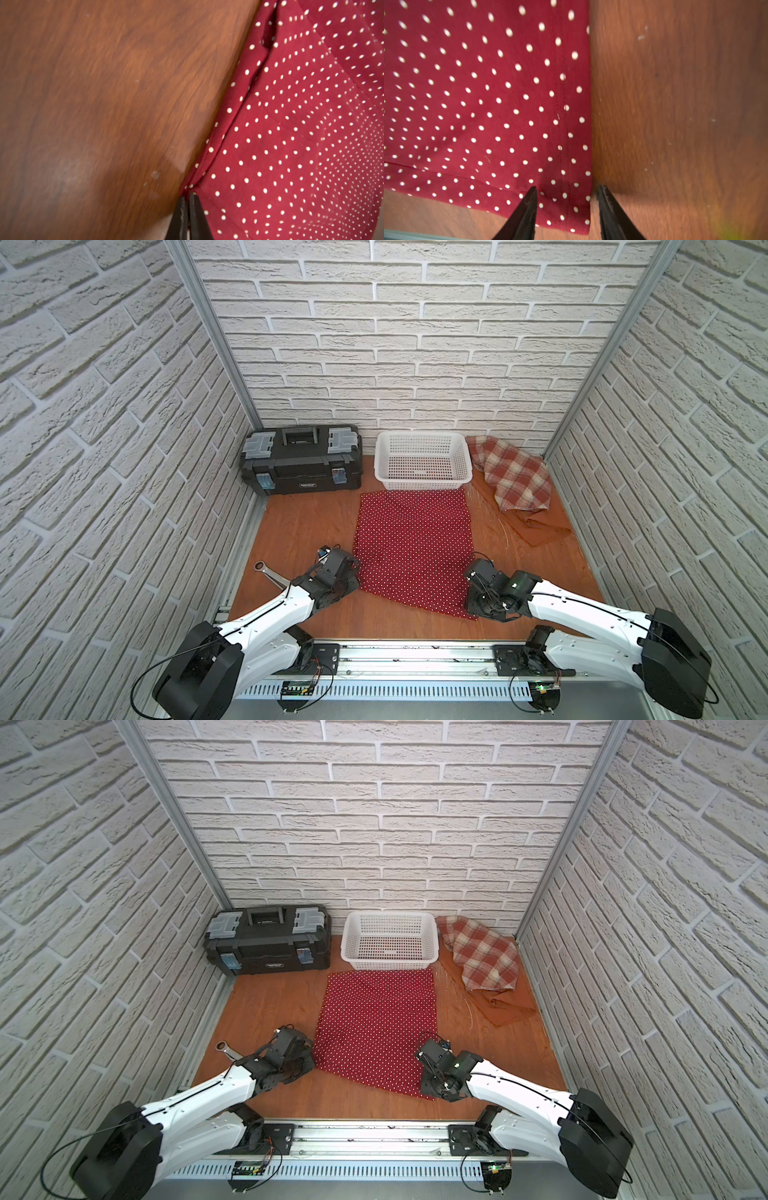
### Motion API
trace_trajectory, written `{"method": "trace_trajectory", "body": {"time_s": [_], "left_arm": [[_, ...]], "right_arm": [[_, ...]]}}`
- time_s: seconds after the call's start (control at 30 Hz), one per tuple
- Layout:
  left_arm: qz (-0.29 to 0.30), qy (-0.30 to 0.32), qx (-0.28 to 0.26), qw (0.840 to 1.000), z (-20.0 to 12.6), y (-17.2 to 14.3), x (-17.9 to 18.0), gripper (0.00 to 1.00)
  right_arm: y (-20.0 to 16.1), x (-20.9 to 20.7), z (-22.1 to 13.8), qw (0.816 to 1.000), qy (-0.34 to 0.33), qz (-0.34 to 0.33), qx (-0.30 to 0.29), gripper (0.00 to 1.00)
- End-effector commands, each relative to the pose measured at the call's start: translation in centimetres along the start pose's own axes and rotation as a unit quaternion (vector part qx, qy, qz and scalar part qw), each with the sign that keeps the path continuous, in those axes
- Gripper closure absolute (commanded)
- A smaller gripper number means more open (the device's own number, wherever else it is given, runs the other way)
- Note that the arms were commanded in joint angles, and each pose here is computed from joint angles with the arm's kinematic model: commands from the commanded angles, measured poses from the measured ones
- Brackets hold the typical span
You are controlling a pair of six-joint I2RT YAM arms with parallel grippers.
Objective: Roll up the skirts
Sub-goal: Fold the skirt at the center of the board.
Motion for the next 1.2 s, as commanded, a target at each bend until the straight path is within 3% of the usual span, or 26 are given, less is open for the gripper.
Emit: {"method": "trace_trajectory", "body": {"time_s": [0.0, 0.17, 0.37, 0.53, 0.63, 0.97, 1.17], "left_arm": [[0.012, 0.02, 0.003, 1.0, 0.4, -0.6, 1.1, 1.0], [0.014, 0.019, 0.005, 1.0, 0.7, -0.8, 1.0, 1.0], [0.017, 0.021, 0.006, 1.0, 0.8, -0.9, 0.9, 1.0], [0.017, 0.022, 0.004, 1.0, 0.7, -0.9, 0.8, 1.0], [0.019, 0.024, -0.001, 1.0, 0.4, -0.8, 0.9, 1.0], [0.022, 0.039, -0.032, 0.998, -2.3, -3.0, 1.7, 1.0], [0.022, 0.033, -0.039, 0.998, -4.2, -4.5, 2.2, 1.0]], "right_arm": [[-1.3, -0.6, -0.2, 1.0, -0.012, 0.011, 0.013, 0.52], [-1.9, -1.1, -0.1, 1.0, -0.005, 0.017, 0.009, 0.52], [-1.6, -0.5, 1.0, 1.0, 0.003, 0.017, 0.002, 0.61], [-1.4, 0.1, 1.3, 1.0, 0.002, 0.004, 0.011, 0.87], [-1.8, -0.3, 0.6, 1.0, -0.009, 0.003, 0.017, 0.97], [-3.9, -3.5, -2.4, 0.999, -0.027, 0.021, 0.025, 0.97], [-3.8, -4.1, -5.2, 0.998, -0.063, -0.013, 0.004, 0.97]]}}
Point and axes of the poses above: each gripper's point midway between its finger pads, its own z axis out along the fingers, its own x axis along the line the jaws close on, y = z × x, the point moved 7 cm from there along -z, back along the fingers, and after that the axes turned 4 degrees about -z, right-handed, at the moved point
